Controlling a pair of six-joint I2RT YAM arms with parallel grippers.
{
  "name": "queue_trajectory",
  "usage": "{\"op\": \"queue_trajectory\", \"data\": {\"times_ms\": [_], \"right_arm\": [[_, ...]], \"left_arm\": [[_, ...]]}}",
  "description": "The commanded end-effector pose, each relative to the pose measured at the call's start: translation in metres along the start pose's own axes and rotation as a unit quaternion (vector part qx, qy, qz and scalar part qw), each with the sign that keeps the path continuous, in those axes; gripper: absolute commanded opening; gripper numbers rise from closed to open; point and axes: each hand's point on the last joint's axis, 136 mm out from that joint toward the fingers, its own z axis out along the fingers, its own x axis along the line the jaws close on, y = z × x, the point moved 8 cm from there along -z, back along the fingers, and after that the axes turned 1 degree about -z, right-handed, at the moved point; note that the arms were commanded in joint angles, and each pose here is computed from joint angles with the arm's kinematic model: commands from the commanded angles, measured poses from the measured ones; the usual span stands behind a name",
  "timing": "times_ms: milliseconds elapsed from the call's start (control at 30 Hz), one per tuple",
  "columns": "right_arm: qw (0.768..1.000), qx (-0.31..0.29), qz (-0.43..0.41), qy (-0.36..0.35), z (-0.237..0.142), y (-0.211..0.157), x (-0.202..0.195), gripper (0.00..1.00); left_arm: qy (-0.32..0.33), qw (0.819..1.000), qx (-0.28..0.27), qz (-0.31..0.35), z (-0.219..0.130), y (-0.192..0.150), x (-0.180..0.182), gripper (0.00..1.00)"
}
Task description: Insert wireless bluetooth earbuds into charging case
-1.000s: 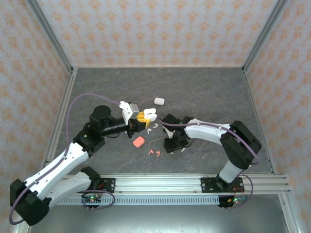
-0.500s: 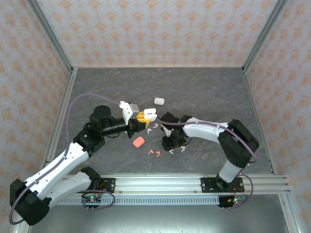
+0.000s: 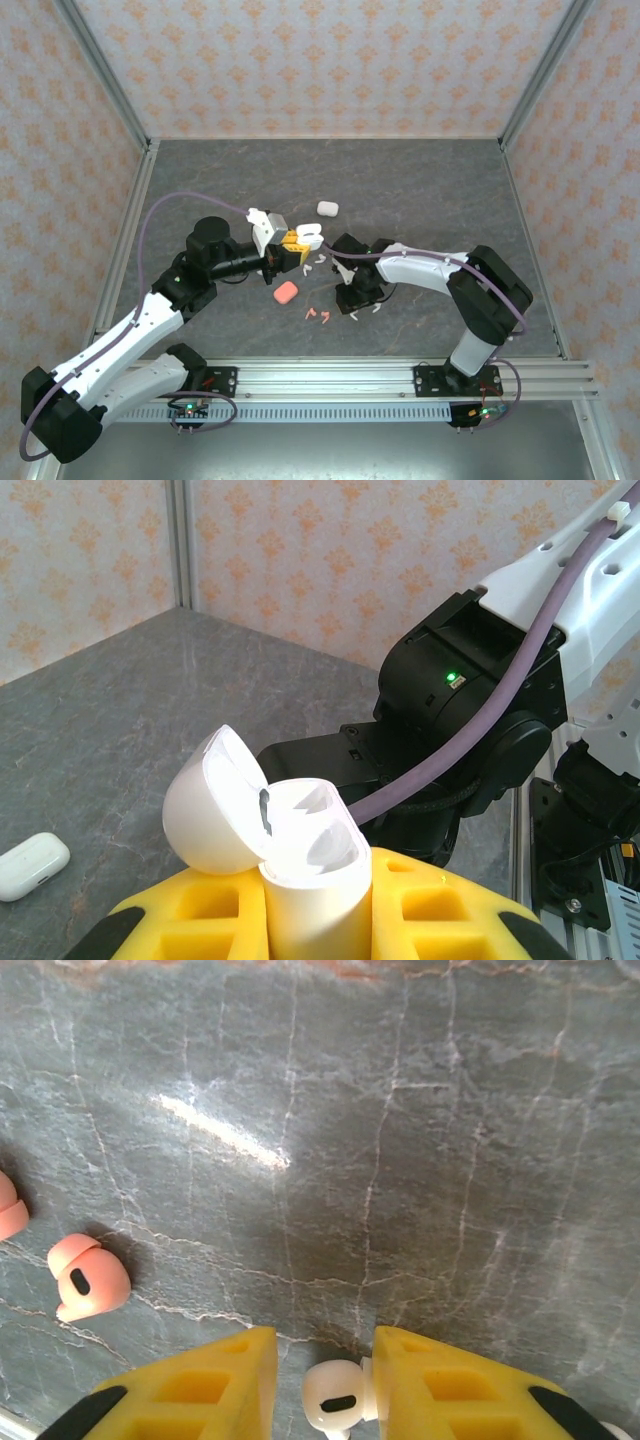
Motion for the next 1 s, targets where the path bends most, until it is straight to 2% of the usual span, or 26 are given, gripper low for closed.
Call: {"op": "queue_trajectory", "data": {"times_ms": [0, 433, 633, 967], "right_arm": [[1.000, 0.026, 0.005, -0.008, -0.001, -0.015, -0.003, 0.31], [0.999, 0.034, 0.009, -0.013, -0.001, -0.023, -0.006, 0.30], [1.000, 0.027, 0.009, -0.009, -0.002, -0.022, -0.005, 0.22], [0.999, -0.037, 0.014, 0.008, -0.026, -0.016, 0.001, 0.20]], "left_arm": [[0.003, 1.000, -0.016, 0.012, 0.000, 0.007, -0.001, 0.00], [0.002, 1.000, -0.015, 0.008, 0.003, 0.007, 0.000, 0.00], [0.002, 1.000, -0.014, 0.007, 0.003, 0.007, 0.001, 0.00], [0.003, 1.000, -0.016, 0.005, 0.003, 0.007, 0.000, 0.00]]}}
